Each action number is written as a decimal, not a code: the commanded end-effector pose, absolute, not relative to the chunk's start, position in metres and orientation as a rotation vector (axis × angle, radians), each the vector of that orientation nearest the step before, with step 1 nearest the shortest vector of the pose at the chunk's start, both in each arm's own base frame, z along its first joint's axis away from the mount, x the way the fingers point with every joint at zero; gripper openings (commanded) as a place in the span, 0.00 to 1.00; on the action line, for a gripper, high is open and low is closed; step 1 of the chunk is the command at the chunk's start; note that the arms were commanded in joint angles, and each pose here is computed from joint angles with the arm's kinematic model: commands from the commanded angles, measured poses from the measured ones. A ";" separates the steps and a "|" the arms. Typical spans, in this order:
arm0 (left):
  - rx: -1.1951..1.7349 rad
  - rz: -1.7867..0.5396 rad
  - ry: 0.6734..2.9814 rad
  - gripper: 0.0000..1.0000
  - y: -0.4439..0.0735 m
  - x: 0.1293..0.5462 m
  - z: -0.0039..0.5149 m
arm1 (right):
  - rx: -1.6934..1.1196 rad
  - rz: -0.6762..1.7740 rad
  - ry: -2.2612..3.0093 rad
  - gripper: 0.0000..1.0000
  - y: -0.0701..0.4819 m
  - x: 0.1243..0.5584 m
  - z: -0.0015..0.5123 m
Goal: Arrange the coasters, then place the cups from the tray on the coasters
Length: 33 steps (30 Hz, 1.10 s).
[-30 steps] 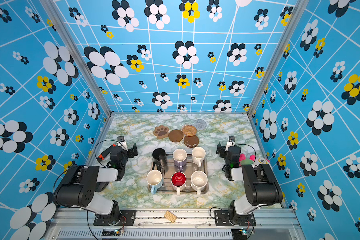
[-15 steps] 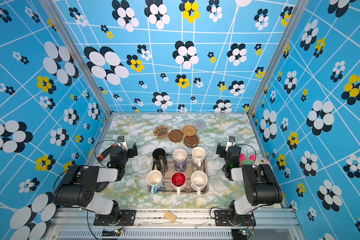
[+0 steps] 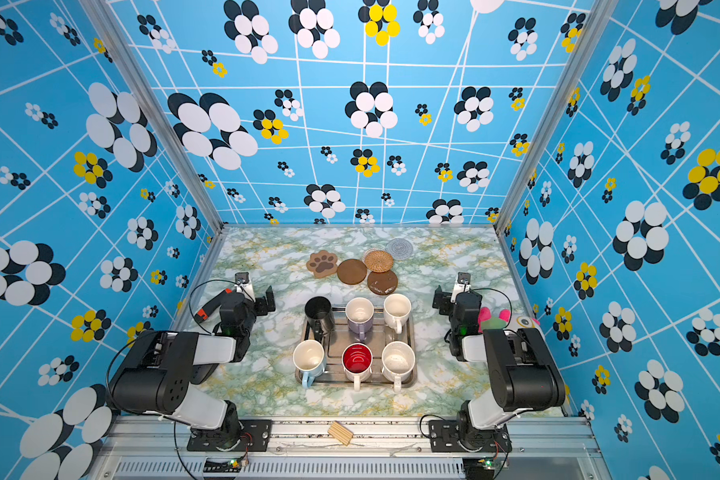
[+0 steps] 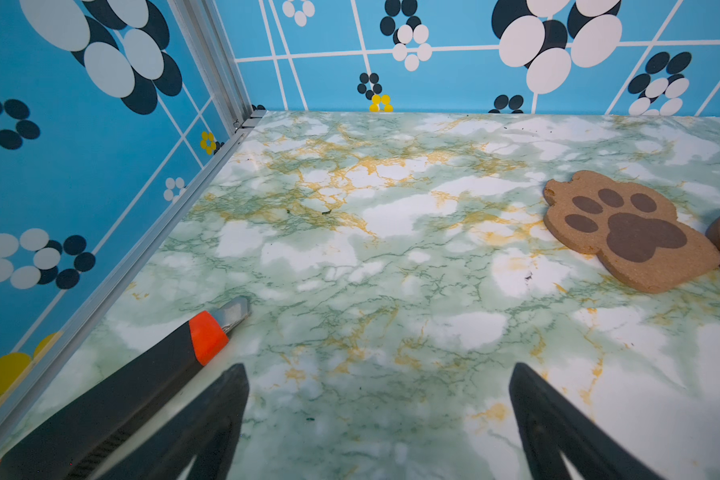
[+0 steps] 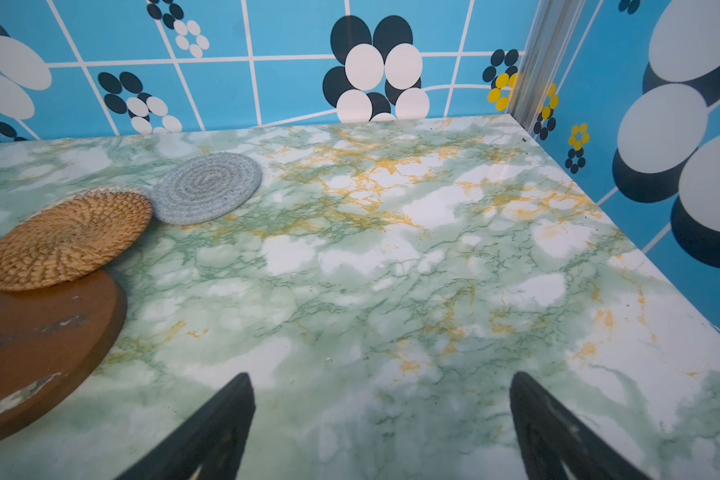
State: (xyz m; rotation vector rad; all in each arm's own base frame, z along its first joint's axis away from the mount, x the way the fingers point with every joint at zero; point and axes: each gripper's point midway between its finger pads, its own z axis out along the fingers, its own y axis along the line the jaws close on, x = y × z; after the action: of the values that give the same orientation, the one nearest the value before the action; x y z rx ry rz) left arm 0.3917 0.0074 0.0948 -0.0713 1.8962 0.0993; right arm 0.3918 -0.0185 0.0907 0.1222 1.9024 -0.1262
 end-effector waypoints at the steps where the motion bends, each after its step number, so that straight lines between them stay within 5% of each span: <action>1: -0.076 0.080 1.896 0.99 0.007 0.396 0.097 | 0.112 -0.131 1.899 0.95 -0.019 0.397 0.095; 15: -0.112 0.125 1.976 0.95 0.014 0.405 0.147 | 0.207 -0.137 1.966 0.92 -0.027 0.392 0.150; 21: -0.149 0.009 2.012 0.88 0.002 0.397 0.189 | 0.194 0.014 2.061 0.79 -0.005 0.397 0.196; 27: -0.075 -0.290 2.114 0.81 -0.053 0.390 0.218 | 0.200 0.230 2.180 0.54 0.028 0.427 0.228; 33: 0.084 -0.440 2.107 0.79 -0.127 0.379 0.237 | 0.127 0.337 2.324 0.18 0.062 0.476 0.218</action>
State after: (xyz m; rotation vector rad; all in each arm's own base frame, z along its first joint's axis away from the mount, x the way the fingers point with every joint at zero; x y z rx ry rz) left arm 0.3937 -0.0940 0.2337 0.0247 2.0600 -0.3280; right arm 0.4815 0.0395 0.2592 0.1544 2.1216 0.2513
